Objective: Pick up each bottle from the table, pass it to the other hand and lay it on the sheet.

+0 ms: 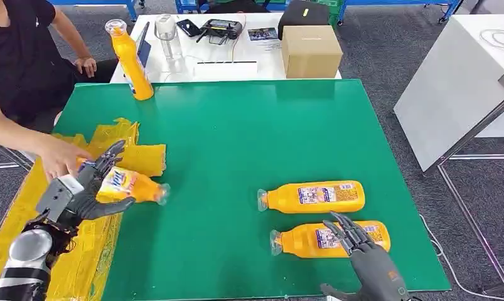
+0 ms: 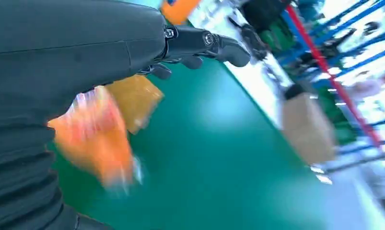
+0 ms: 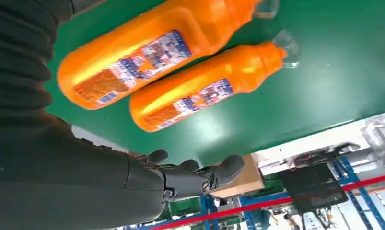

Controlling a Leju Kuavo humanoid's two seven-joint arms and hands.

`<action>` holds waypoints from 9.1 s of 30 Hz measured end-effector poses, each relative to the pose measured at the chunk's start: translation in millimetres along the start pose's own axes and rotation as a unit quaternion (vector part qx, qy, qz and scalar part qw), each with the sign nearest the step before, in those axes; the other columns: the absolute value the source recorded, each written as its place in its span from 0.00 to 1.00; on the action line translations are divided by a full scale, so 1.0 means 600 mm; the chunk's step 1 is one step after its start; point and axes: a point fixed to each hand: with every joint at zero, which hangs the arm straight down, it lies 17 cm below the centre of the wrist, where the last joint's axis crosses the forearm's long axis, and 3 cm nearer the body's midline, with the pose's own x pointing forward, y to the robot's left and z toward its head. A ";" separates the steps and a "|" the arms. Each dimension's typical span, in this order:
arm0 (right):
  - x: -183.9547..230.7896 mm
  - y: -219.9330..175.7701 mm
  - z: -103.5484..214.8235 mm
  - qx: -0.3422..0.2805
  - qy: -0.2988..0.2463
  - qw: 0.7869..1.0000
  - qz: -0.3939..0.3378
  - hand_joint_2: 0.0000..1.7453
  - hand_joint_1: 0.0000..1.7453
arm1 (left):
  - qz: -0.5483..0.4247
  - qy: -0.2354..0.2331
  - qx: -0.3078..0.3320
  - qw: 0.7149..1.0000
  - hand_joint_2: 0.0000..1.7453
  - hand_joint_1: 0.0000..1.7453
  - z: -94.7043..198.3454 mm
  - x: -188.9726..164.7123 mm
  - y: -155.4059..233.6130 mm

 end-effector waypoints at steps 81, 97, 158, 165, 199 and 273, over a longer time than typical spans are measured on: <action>-0.285 0.025 -0.068 0.177 0.128 0.967 0.133 1.00 0.00 | 0.275 -0.082 -0.071 0.955 0.00 0.00 -0.087 0.145 -0.107; -0.255 0.124 -0.083 0.229 0.105 0.960 0.124 1.00 0.00 | 0.290 -0.085 -0.089 0.949 0.00 0.00 -0.120 0.160 -0.129; -0.014 -0.083 -0.242 -0.094 0.007 0.963 -0.253 1.00 1.00 | 0.393 -0.029 -0.038 0.918 1.00 0.00 -0.117 0.129 -0.163; 0.003 -0.080 -0.268 -0.094 0.006 0.966 -0.240 1.00 1.00 | 0.456 -0.027 -0.078 0.886 1.00 0.00 -0.117 0.151 -0.205; 0.175 0.034 -0.379 0.016 -0.043 0.975 -0.219 1.00 1.00 | 0.428 -0.037 -0.108 0.897 1.00 0.00 -0.163 0.194 -0.267; 0.193 0.067 -0.354 0.021 -0.050 0.989 -0.135 0.00 0.00 | 0.154 -0.083 0.032 0.984 1.00 1.00 -0.207 0.194 -0.164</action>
